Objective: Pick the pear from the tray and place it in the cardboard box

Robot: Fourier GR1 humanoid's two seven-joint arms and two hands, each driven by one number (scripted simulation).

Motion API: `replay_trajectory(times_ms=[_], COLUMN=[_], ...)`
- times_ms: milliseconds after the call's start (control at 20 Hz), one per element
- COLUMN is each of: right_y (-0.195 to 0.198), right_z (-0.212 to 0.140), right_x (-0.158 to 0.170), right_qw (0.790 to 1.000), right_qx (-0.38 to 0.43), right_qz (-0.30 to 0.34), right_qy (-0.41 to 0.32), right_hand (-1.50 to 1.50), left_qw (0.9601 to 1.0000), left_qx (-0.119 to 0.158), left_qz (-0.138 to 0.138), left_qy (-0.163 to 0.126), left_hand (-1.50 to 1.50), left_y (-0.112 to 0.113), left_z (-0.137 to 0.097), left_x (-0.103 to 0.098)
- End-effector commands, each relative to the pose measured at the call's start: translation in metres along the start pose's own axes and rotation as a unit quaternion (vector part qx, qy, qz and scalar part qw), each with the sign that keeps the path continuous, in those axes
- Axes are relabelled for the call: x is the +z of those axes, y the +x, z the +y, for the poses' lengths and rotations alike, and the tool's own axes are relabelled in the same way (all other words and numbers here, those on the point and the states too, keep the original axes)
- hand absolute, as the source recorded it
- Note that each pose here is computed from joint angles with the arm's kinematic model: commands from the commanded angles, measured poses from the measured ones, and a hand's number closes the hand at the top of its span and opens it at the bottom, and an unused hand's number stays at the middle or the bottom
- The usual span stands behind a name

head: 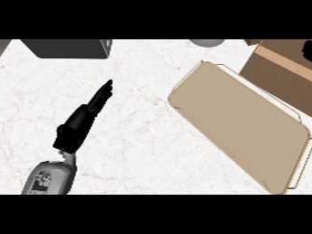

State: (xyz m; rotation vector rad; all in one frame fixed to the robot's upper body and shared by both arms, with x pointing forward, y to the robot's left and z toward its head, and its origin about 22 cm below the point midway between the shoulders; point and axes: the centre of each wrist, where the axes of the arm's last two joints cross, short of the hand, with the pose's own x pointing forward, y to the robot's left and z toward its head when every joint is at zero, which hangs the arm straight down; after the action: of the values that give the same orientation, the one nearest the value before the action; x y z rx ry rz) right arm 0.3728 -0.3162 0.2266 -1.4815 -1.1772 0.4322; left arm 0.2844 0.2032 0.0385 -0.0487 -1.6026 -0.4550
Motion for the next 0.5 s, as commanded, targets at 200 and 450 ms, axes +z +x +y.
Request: replay_trajectory(times_ms=[200, 450], right_y=[-0.029, -0.054], right_z=[0.062, 0.08], right_x=[-0.019, -0.024], right_qw=[0.996, 0.986], right_qx=[-0.037, -0.099], right_qz=[0.068, 0.089], right_qy=[0.053, 0.104], right_hand=[1.5, -1.5], left_qw=[1.0, 1.0], left_qx=[-0.001, 0.002], left_qz=[-0.001, -0.007], left_qy=[-0.003, -0.003], left_hand=[0.0, 0.0], left_y=[-0.014, -0.006], left_z=[0.007, -0.007], left_x=[-0.004, 0.008])
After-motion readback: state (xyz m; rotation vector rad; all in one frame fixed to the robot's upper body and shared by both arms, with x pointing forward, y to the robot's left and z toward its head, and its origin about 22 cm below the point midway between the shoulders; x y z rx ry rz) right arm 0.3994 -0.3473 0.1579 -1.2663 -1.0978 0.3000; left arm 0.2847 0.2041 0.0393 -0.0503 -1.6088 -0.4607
